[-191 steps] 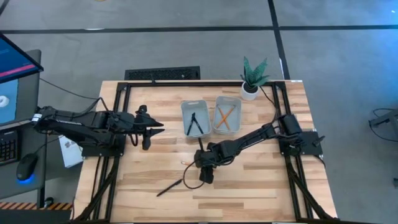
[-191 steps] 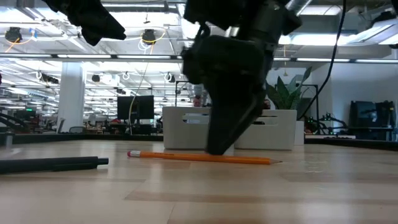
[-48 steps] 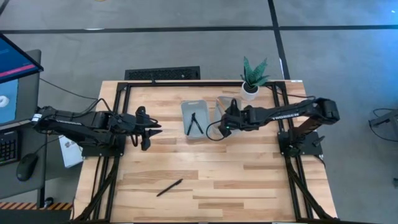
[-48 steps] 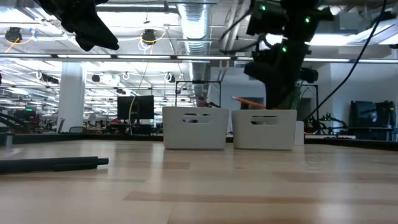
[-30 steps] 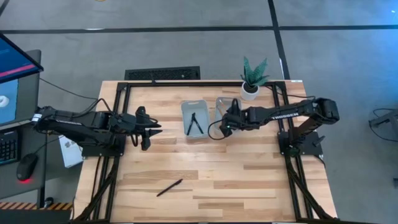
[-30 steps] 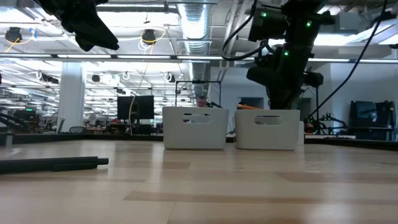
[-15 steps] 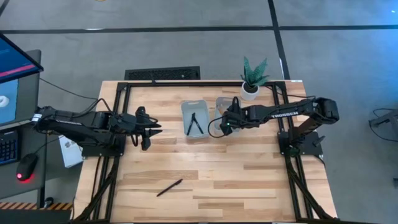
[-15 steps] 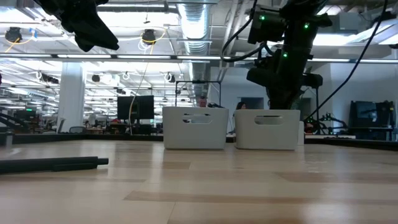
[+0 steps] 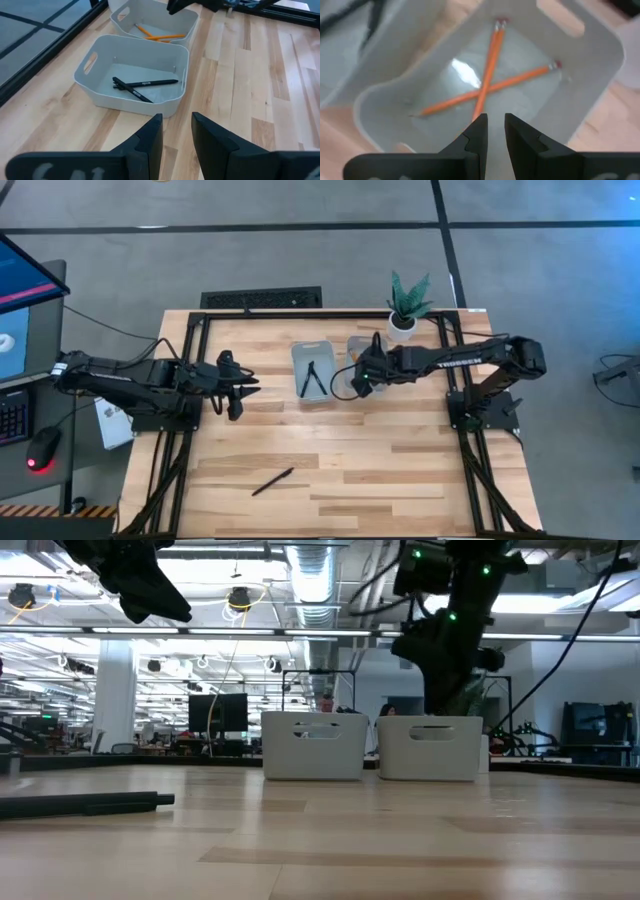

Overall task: Sort pens & pencils
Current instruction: Put the black pen into the left gray bin

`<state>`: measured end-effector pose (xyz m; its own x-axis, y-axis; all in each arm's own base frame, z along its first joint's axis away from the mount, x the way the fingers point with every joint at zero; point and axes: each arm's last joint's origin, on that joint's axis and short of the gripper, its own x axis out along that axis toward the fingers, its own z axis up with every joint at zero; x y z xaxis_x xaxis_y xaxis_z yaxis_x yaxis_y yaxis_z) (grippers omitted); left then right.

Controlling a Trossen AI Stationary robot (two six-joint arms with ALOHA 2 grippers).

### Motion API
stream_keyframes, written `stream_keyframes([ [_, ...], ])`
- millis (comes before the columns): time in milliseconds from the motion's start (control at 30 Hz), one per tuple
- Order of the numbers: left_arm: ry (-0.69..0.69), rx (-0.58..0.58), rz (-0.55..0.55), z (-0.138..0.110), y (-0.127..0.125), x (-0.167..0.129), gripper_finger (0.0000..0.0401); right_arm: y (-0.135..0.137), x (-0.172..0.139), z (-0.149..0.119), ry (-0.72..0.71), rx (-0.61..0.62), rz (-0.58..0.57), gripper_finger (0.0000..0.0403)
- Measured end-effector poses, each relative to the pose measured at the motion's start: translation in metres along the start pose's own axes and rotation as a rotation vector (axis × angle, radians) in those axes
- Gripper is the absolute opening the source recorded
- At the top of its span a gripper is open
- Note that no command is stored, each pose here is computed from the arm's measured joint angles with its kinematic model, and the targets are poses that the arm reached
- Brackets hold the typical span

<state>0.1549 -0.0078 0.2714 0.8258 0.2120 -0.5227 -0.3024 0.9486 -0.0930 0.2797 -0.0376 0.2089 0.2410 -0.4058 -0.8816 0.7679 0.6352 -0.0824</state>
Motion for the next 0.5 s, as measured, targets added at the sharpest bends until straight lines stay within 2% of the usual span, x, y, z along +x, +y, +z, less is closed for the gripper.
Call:
stream_keyframes([
  [233, 0.001, -0.001, 0.0, 0.0, 0.0, 0.0, 0.0093, 0.006, -0.033, 0.028, -0.104, -0.059, 0.076, 0.0088],
  [500, 0.001, -0.019, -0.002, 0.0, 0.0, 0.0, 0.0093, 0.009, -0.089, 0.06, -0.229, -0.114, 0.158, 0.0088],
])
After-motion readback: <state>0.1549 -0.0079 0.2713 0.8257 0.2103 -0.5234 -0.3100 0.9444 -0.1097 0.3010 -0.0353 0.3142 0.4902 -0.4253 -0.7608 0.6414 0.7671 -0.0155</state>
